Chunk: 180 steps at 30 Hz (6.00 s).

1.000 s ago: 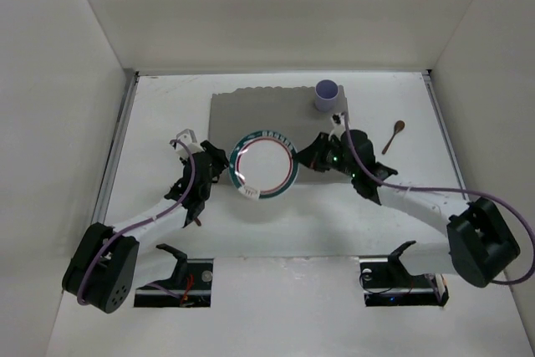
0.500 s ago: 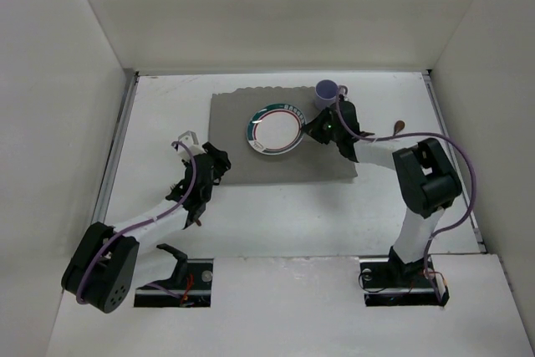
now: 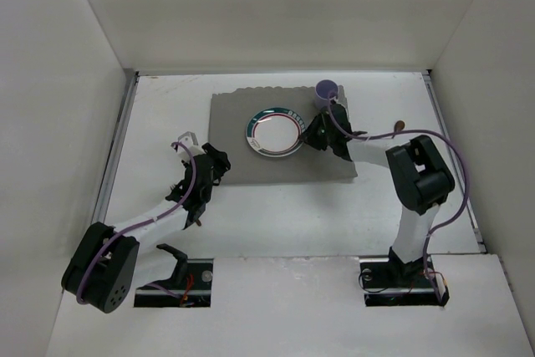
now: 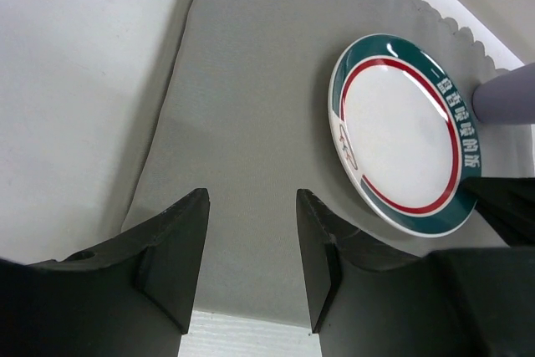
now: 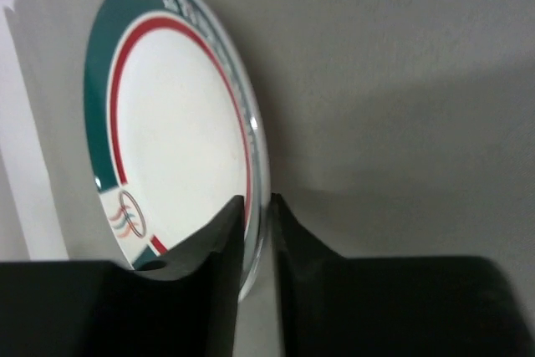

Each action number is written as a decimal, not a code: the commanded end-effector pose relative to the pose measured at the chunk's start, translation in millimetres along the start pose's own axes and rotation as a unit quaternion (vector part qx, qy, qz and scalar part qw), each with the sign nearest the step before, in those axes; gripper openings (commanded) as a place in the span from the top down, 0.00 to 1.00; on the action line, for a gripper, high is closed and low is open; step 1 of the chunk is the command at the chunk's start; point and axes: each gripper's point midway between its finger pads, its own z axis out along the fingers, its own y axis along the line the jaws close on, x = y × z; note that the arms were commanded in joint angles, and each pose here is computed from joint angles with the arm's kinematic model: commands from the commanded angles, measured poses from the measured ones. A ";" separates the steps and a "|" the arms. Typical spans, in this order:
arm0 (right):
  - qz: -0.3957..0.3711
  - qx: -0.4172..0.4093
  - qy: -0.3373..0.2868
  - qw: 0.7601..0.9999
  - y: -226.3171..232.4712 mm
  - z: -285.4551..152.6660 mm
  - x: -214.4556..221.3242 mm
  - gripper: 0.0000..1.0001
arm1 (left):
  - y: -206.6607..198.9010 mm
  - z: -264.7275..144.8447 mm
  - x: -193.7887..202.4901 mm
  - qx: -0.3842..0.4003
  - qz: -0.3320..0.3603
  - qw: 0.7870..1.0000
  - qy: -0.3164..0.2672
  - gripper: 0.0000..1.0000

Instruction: Set the dinner table for one person

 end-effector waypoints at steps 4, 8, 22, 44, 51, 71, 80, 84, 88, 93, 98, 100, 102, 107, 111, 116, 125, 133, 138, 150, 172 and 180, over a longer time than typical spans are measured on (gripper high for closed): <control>-0.034 -0.004 -0.010 0.999 6.4 -24.1 3.3 0.67 | -11.4 -1.2 -13.0 0.017 -0.016 0.999 -0.027 0.56; -0.060 -0.003 -0.022 0.998 6.4 -45.2 1.3 0.61 | -10.2 -2.6 -13.9 0.016 -0.017 0.999 -0.028 0.56; -0.016 0.192 -0.222 0.956 -125.7 -131.7 -134.6 0.82 | -21.0 -4.1 -7.6 0.029 -0.012 0.999 -0.020 0.56; 0.005 0.331 -0.174 0.927 -232.6 -112.8 -181.5 0.71 | -25.4 -3.9 -3.0 0.041 -0.016 0.999 -0.010 0.56; 0.001 0.335 -0.145 0.931 -230.3 -107.5 -154.9 0.70 | -20.0 -3.7 -6.9 0.037 -0.024 0.999 -0.014 0.56; -0.021 0.372 -0.066 0.926 -242.6 -99.7 -104.1 0.70 | -15.7 -5.6 -12.4 0.045 -0.048 0.998 -0.010 0.55; -0.024 0.360 -0.142 0.922 -222.8 -130.5 -127.9 0.92 | -15.1 -7.3 -14.7 0.049 -0.053 0.997 -0.011 0.55; -0.037 0.334 -0.180 0.924 -194.6 -146.5 -137.7 0.91 | -14.4 -6.3 -14.0 0.047 -0.054 0.997 -0.010 0.55; -0.073 0.307 -0.191 0.930 -159.1 -154.0 -133.4 0.91 | -15.6 -6.1 -13.4 0.047 -0.050 0.998 -0.011 0.55; -0.166 0.218 -0.139 0.952 -85.6 -133.9 -90.1 0.91 | -15.1 -4.4 -12.2 0.045 -0.044 0.998 -0.009 0.56; -0.233 0.138 -0.043 0.962 -39.6 -108.8 -22.3 0.91 | -10.2 -2.3 -13.3 0.035 -0.043 0.998 -0.011 0.56; -0.242 0.124 -0.020 0.962 -33.8 -101.9 -4.5 0.90 | -9.5 -2.3 -14.4 0.035 -0.042 0.998 -0.015 0.56; -0.249 0.117 0.002 0.962 -34.5 -94.8 9.0 0.90 | -6.5 -0.4 -12.5 0.027 -0.040 0.999 -0.014 0.56; -0.252 0.117 0.028 0.960 -39.8 -81.5 20.2 0.89 | -7.8 0.1 -12.3 0.026 -0.035 0.999 -0.016 0.56; -0.252 0.133 0.030 0.958 -46.5 -72.5 16.8 0.88 | -4.9 1.7 -10.3 0.018 -0.031 0.999 -0.014 0.56; -0.246 0.149 0.011 0.958 -46.7 -65.2 -2.0 0.88 | -1.4 3.7 -11.9 0.008 -0.027 0.999 -0.021 0.56; -0.247 0.164 0.006 0.955 -55.2 -59.3 -5.3 0.69 | -0.1 8.2 -7.3 -0.005 -0.018 1.000 -0.022 0.55; -0.231 0.124 -0.068 0.963 -24.8 -102.3 -31.8 0.58 | 2.2 -3.0 -22.4 -0.036 0.013 0.998 -0.040 0.56; -0.218 0.039 -0.120 0.968 19.1 -135.4 -24.8 0.59 | 19.6 -22.8 -29.8 -0.085 0.024 0.996 -0.023 0.55; -0.251 -0.122 -0.112 0.954 89.7 -153.3 60.5 0.80 | 109.5 -109.0 -23.4 -0.285 0.062 0.953 0.083 0.71; -0.221 -0.121 -0.101 0.962 73.0 -142.9 63.5 0.69 | 134.0 -106.1 54.5 -0.315 0.012 0.935 0.162 0.66; -0.220 -0.108 -0.106 0.964 63.9 -140.9 55.6 0.68 | 142.7 -104.7 61.4 -0.327 0.018 0.929 0.174 0.75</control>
